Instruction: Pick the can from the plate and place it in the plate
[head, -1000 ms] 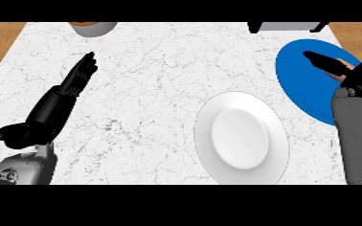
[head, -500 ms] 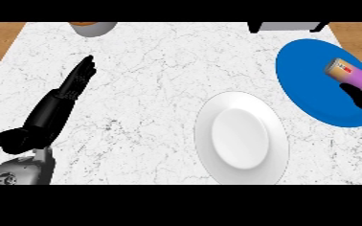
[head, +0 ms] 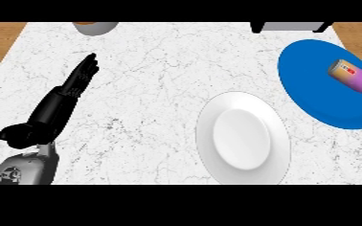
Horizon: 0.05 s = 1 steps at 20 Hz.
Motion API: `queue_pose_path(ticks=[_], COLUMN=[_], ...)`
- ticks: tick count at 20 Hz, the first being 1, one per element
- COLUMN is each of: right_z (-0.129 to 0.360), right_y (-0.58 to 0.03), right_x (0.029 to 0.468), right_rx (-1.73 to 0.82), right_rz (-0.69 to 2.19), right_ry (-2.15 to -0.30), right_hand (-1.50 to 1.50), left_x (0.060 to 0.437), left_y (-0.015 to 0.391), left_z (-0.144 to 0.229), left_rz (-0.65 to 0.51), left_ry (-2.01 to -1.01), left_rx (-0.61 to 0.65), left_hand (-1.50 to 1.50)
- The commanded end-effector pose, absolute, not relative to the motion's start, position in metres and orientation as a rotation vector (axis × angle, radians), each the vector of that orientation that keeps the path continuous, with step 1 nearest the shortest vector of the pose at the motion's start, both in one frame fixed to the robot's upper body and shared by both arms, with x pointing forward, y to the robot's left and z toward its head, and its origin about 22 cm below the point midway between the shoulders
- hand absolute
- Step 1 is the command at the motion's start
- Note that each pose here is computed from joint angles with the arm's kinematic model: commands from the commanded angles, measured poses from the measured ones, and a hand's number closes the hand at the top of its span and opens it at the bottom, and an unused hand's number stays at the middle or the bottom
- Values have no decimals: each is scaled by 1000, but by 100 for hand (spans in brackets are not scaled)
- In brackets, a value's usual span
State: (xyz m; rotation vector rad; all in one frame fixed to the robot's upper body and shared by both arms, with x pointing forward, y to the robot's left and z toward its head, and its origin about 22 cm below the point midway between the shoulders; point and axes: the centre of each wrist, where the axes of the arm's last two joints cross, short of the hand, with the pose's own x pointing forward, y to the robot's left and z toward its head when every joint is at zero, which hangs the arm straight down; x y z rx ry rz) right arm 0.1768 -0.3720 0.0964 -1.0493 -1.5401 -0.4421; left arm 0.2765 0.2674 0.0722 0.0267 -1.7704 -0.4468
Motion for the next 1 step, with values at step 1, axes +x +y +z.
queue_pose_path(ticks=[1], right_z=[95], right_y=[-368], right_x=[152], right_rx=[-1000], right_rz=[-426], right_ry=[-1549], right_hand=[-150], left_x=[276], left_y=[272], left_z=[70], left_rz=[-458], left_ry=[-1765], left_rx=[25], left_hand=[0])
